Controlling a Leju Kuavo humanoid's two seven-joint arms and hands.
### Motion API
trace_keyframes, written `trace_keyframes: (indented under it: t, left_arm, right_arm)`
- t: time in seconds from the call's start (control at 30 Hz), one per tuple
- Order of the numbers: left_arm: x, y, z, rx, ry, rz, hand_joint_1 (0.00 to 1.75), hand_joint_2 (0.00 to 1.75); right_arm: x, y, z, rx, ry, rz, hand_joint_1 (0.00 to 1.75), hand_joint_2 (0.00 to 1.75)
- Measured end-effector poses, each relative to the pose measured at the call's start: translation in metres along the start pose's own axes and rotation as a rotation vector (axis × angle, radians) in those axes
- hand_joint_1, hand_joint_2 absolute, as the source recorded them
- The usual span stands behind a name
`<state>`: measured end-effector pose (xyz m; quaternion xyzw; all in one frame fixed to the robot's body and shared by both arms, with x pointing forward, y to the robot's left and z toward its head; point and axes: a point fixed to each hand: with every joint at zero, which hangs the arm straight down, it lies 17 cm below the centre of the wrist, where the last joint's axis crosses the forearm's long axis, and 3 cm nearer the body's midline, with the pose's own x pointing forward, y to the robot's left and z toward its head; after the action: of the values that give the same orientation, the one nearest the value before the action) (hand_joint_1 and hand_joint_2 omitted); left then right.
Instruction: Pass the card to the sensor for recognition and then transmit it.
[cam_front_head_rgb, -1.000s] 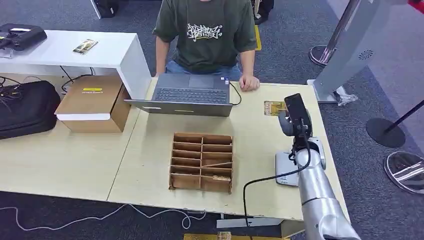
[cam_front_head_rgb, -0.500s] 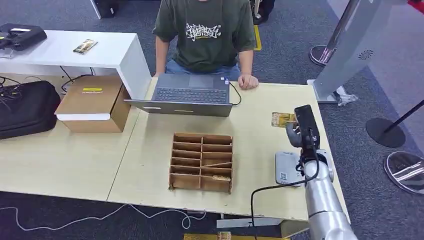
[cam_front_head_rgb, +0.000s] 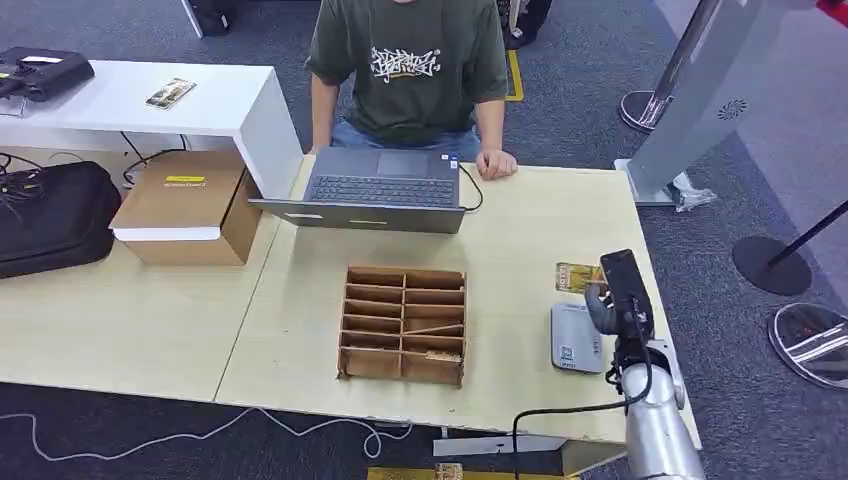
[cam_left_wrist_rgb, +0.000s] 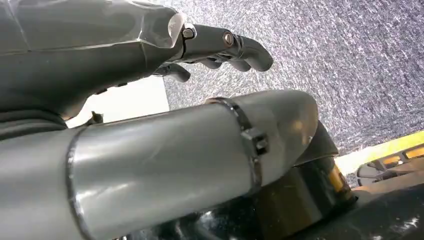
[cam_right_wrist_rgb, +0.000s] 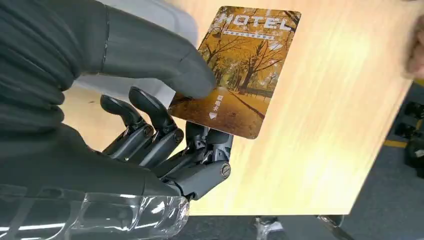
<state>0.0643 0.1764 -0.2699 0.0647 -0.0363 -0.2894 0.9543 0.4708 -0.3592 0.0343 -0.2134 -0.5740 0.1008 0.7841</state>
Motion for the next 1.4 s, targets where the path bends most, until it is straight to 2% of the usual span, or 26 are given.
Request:
trace_keyframes:
  t: [0.33,0.83,1.4]
  left_arm:
    - [0.001,-0.002,0.0,-0.001,0.001,0.013,0.0,0.0]
    - [0.002,-0.001,0.0,0.006,-0.007,0.012,0.0,0.0]
    - [0.001,0.0,0.0,0.014,-0.005,0.019,0.0,0.0]
  right_arm:
    - [-0.023,-0.006,0.025,-0.006,0.026,0.013,1.75,1.75]
    - [-0.039,-0.022,0.042,-0.039,0.063,0.026,1.75,1.75]
    - [-0.068,-0.03,0.052,0.007,0.127,0.083,1.75,1.75]
